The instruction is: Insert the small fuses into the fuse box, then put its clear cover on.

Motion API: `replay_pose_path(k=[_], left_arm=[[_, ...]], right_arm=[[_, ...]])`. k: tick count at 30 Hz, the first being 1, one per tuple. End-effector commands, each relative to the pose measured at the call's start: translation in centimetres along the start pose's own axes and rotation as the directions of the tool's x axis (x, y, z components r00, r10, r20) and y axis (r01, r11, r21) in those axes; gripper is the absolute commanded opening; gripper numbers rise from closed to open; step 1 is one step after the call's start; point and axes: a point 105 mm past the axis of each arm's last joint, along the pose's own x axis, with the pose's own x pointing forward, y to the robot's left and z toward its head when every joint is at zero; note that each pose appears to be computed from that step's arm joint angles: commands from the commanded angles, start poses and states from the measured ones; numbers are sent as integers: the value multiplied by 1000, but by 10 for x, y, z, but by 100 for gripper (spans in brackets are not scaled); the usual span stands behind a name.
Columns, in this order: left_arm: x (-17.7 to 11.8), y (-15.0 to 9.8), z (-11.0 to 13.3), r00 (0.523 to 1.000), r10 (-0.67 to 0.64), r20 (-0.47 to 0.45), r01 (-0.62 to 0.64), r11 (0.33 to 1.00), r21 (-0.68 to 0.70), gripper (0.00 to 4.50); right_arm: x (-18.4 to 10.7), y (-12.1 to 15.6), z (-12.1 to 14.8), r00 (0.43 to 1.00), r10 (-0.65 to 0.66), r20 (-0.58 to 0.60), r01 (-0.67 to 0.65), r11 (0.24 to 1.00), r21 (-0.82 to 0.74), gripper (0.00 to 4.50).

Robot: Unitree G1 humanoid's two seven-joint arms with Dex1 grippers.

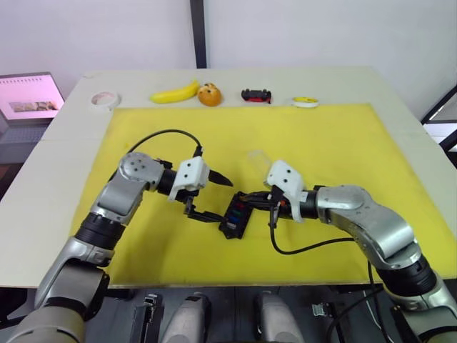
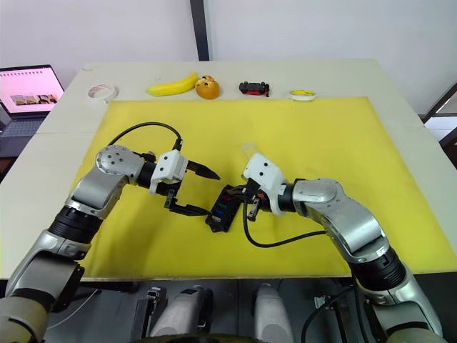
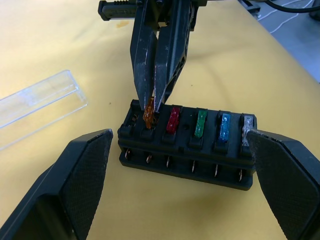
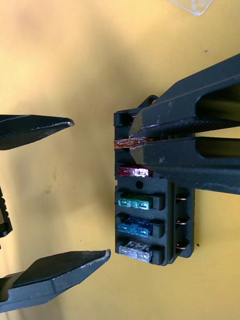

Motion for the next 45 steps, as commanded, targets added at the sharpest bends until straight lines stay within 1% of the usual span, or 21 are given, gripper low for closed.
replay_pose_path(k=[1, 8, 15, 25, 40, 45], left_arm=[[-6, 4, 9, 1000, 22, 5, -23, 999, 44, 450], [-6, 5, 8, 1000, 24, 3, -24, 999, 43, 450], [-5, 6, 9, 1000, 26, 5, -26, 999, 44, 450], [-7, 6, 8, 1000, 30, 2, -30, 999, 41, 450], [-6, 7, 8, 1000, 29, 4, -29, 999, 42, 450], [-6, 7, 8, 1000, 30, 1, -30, 999, 42, 450]], right_arm=[[-6, 5, 28, 997, 17, 69, -13, 998, -59, 21], [-9, 6, 32, 998, 15, 57, -12, 998, -54, 21], [-5, 2, 19, 1000, -13, 13, 13, 1000, -16, 21], [-4, -1, 15, 1000, -24, -5, 24, 1000, -4, 21], [-3, 2, 13, 1000, -20, -15, 20, 1000, 2, 21], [-3, 3, 20, 1000, -17, 7, 17, 1000, 0, 21]])
